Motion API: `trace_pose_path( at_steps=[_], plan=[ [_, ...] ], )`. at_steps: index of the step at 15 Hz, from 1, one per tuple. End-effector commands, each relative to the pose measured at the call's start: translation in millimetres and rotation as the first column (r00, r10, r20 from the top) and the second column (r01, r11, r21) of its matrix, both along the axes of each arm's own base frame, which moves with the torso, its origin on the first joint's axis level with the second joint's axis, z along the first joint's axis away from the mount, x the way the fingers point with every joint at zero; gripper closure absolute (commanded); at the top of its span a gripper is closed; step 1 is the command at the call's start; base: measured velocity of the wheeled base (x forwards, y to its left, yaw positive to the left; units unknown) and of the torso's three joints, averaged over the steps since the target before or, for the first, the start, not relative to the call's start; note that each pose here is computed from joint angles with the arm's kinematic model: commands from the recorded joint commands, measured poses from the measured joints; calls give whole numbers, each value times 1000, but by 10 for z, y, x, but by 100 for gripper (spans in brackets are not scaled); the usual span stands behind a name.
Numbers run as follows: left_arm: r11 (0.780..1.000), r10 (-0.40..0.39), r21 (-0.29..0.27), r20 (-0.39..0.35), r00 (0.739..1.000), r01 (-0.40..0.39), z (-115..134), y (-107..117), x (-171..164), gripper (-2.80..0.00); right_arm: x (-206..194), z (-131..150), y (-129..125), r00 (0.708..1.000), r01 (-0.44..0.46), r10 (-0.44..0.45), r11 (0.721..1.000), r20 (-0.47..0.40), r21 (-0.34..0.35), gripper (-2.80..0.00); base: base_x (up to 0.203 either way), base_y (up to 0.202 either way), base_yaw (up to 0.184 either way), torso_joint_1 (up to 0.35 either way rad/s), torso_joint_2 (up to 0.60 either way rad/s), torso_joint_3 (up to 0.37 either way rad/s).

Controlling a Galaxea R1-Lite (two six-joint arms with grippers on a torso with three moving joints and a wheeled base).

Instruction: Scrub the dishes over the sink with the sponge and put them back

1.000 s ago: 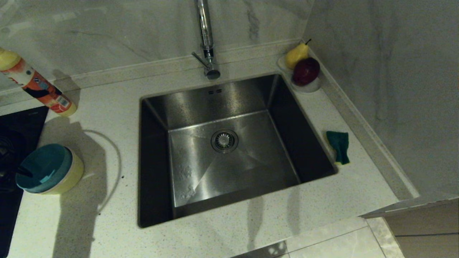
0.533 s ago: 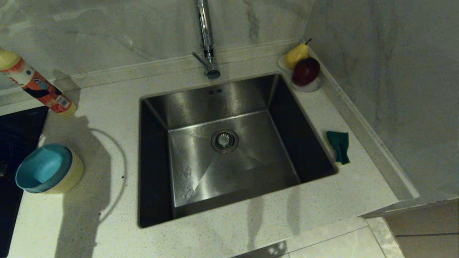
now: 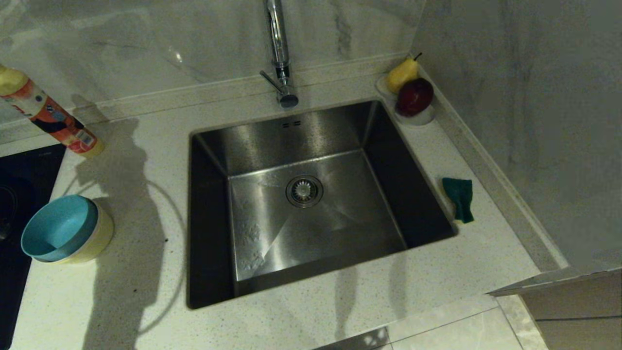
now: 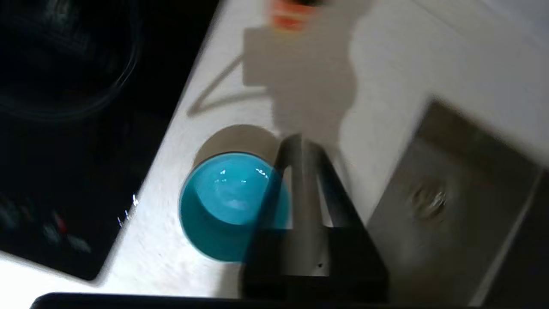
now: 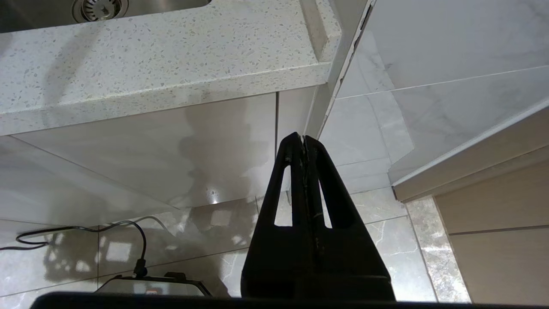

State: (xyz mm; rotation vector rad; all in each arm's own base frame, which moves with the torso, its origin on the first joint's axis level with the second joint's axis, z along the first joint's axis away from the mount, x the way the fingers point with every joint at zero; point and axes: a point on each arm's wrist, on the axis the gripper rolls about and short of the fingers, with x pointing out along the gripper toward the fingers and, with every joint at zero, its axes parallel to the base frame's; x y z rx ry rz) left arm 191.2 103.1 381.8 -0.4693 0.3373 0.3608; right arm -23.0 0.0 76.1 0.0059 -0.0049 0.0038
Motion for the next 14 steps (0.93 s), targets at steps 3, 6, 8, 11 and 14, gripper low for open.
trace_pose_path(
  at_steps=[3,6,8,11,14],
  plan=[
    [936,-219,276,-30,975,219,60,-609,-332,0,-1,0,0,1000,-1,1,1000,3,0,0,0,0,0,0,0,0],
    [888,-295,370,0,955,274,-175,-883,-919,0,0,0,0,1000,-1,1,1000,1,0,0,0,0,0,0,0,0],
    [867,-329,411,51,943,281,-484,-979,-1387,0,0,1,0,1000,-1,1,1000,1,0,0,0,0,0,0,0,0],
    [852,-364,439,107,925,284,-1189,-1031,-1956,0,0,1,0,1000,-1,1,1000,2,0,0,0,0,0,0,0,0],
    [847,-374,473,208,904,242,-1794,-1027,-2310,0,-1,0,0,1000,-1,1,1000,3,0,0,0,0,0,0,0,0]
  ],
)
